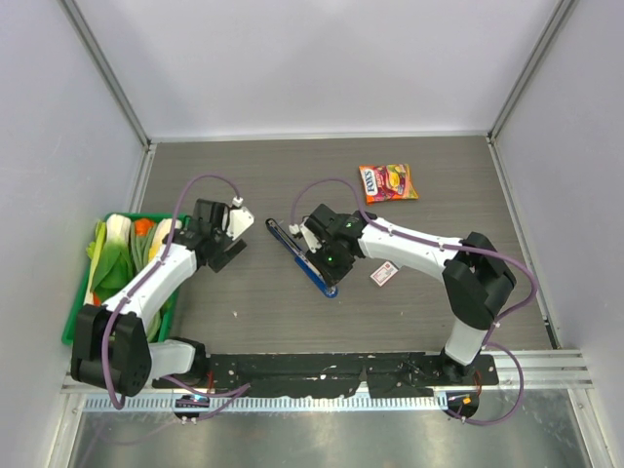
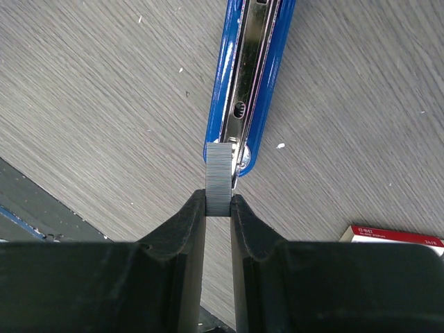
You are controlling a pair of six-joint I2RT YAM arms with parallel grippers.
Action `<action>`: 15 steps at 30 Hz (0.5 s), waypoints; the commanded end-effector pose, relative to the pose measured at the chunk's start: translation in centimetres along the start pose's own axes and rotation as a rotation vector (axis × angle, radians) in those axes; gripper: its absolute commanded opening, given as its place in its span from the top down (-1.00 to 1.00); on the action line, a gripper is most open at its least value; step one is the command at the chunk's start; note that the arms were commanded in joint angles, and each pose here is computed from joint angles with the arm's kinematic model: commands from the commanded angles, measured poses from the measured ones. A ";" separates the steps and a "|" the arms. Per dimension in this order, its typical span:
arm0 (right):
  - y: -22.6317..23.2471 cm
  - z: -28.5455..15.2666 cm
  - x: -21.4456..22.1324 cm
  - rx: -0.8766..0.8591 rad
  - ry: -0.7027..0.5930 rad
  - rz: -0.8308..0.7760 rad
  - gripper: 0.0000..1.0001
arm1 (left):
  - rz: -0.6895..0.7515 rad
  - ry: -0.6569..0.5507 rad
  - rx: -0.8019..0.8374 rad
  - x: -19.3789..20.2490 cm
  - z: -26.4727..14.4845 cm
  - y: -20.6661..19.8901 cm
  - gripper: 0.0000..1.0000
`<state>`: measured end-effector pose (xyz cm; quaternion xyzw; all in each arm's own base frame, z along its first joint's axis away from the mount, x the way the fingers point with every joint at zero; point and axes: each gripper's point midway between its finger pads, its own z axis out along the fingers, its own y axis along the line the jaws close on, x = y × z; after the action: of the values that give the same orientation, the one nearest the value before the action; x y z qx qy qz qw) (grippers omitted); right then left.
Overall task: Load the staples into the stapler
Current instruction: Install the staple into the stapler.
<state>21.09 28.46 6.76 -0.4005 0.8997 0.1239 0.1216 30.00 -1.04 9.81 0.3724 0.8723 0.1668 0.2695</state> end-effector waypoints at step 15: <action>-0.5 0.7 0.5 0.018 -0.008 -0.013 0.70 | -0.025 -0.052 0.002 -0.8 0.1 -0.2 -0.72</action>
<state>20.41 27.59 5.44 -0.4024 0.9018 0.1155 0.1076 29.81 -1.25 9.31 0.3752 0.8726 0.1592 0.2690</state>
